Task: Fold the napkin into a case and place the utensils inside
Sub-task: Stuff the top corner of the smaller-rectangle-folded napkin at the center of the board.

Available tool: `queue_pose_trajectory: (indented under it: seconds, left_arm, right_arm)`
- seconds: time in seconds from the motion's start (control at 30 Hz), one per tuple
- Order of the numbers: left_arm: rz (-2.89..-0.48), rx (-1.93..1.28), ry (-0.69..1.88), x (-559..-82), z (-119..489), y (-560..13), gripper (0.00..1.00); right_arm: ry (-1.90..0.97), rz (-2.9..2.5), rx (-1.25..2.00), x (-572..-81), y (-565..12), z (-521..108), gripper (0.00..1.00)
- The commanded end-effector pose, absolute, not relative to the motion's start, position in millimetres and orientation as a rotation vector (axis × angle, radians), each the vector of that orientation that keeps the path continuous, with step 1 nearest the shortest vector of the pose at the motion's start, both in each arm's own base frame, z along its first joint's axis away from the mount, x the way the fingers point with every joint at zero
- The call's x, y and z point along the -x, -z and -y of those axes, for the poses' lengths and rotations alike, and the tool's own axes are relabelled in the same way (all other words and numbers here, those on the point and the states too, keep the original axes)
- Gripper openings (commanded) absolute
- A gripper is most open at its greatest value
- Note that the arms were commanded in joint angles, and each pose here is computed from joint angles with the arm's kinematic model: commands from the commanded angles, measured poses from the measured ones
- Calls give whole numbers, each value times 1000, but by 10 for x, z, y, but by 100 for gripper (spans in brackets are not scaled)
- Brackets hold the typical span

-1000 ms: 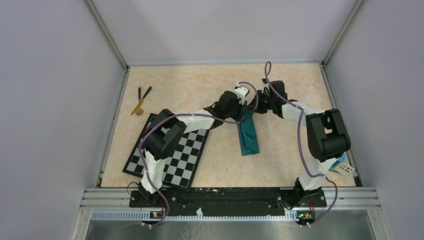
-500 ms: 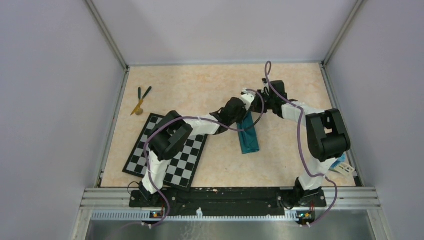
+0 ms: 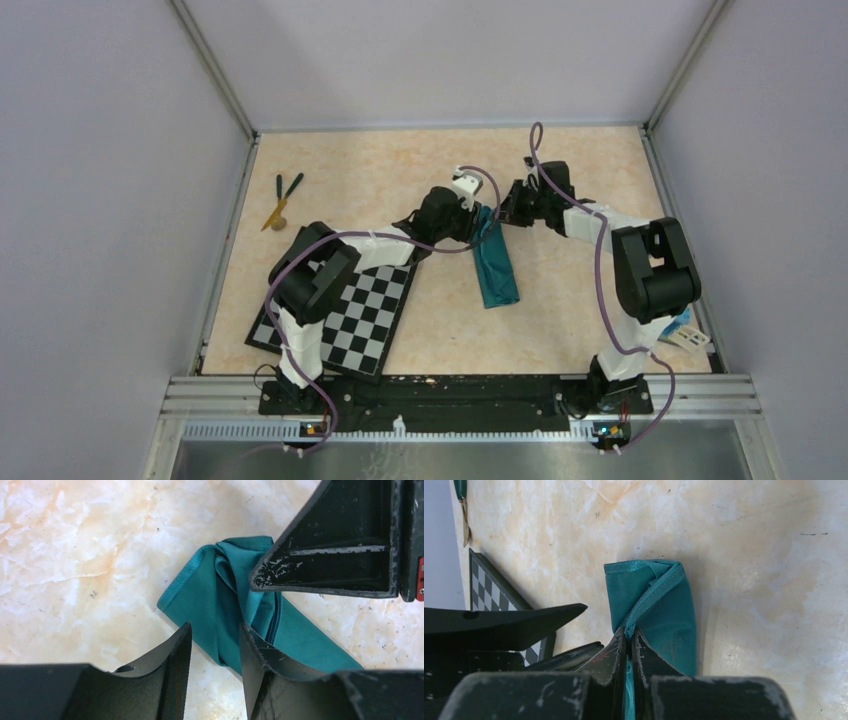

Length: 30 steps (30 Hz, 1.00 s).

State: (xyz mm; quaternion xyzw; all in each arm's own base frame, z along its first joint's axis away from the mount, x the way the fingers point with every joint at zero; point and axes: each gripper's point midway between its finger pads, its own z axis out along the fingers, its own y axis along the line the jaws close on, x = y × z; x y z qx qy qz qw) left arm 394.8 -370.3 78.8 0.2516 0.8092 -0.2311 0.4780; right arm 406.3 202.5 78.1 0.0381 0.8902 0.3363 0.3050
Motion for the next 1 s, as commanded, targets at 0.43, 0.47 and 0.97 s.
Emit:
queue_pose_trajectory:
  seconds: [0.43, 0.47, 0.97]
  left_arm:
    - [-1899, -670, 466, -4176, 3782, -904, 36]
    - [-1897, -674, 457, -4188, 3792, -895, 36]
    - [-1919, -713, 285, -4298, 3832, -643, 37]
  right_arm:
    - [-921, -2301, -80, -4160, -898, -2068, 0]
    - [-923, -2301, -83, -4164, -899, -2070, 0]
    - [-934, -2303, -80, -4155, -896, -2083, 0]
